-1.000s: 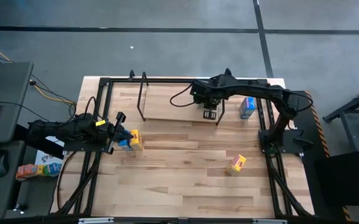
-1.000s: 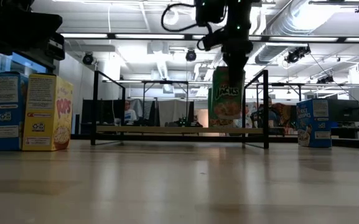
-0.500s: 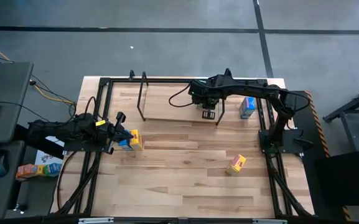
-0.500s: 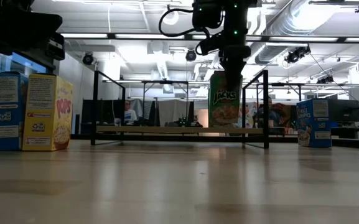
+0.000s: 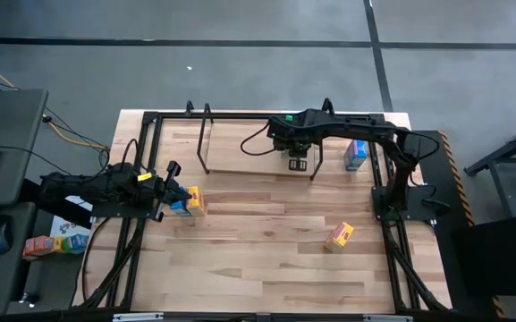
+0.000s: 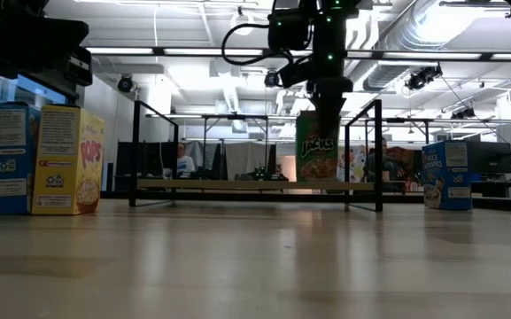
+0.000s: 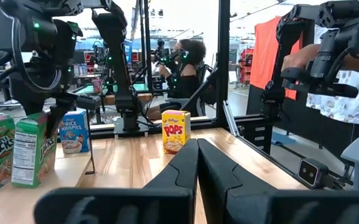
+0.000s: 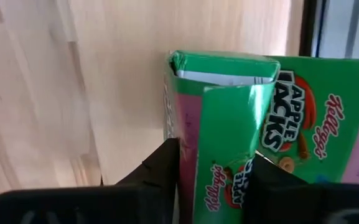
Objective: Stack cereal on shelf
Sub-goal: Put the green cereal box on the shelf, then put the right blue cereal box on the shelf
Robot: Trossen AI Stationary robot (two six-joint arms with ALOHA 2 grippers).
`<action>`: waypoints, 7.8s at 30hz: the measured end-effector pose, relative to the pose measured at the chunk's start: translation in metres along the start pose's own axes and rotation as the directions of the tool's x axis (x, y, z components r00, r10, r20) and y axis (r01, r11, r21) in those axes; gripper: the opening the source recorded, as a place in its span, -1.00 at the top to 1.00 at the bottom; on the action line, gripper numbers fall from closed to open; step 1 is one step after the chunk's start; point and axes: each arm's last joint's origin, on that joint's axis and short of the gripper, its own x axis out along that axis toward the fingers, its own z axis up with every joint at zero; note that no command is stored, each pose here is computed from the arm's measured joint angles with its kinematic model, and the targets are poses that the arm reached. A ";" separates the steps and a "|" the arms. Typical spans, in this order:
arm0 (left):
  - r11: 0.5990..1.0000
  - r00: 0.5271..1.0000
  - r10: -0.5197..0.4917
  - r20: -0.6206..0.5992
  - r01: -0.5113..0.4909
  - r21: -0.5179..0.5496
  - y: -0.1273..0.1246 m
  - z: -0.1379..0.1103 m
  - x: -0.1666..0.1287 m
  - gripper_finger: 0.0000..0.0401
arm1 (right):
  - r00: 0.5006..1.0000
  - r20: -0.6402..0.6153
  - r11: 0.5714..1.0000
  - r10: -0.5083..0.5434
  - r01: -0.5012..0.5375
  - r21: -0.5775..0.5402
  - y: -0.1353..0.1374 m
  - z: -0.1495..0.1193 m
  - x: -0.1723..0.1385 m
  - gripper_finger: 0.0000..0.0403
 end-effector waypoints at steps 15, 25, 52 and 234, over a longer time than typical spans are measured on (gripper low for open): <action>1.000 1.000 0.000 0.000 0.000 0.000 0.000 0.000 0.000 1.00 | 1.000 0.005 0.999 -0.030 0.030 0.015 -0.003 0.000 -0.006 -0.11; 1.000 1.000 0.000 -0.001 0.000 0.000 0.000 0.000 0.000 1.00 | 0.994 0.081 0.994 -0.076 0.069 0.087 -0.019 0.005 -0.056 -0.13; 1.000 1.000 0.000 0.000 0.000 0.000 0.000 0.000 0.000 1.00 | 0.548 0.834 0.973 -0.072 -0.147 0.180 0.102 -0.126 -0.092 -0.13; 1.000 1.000 0.000 0.000 0.000 0.000 0.000 0.000 0.000 1.00 | 0.768 0.640 0.999 -0.004 -0.031 0.043 -0.049 0.047 0.031 0.52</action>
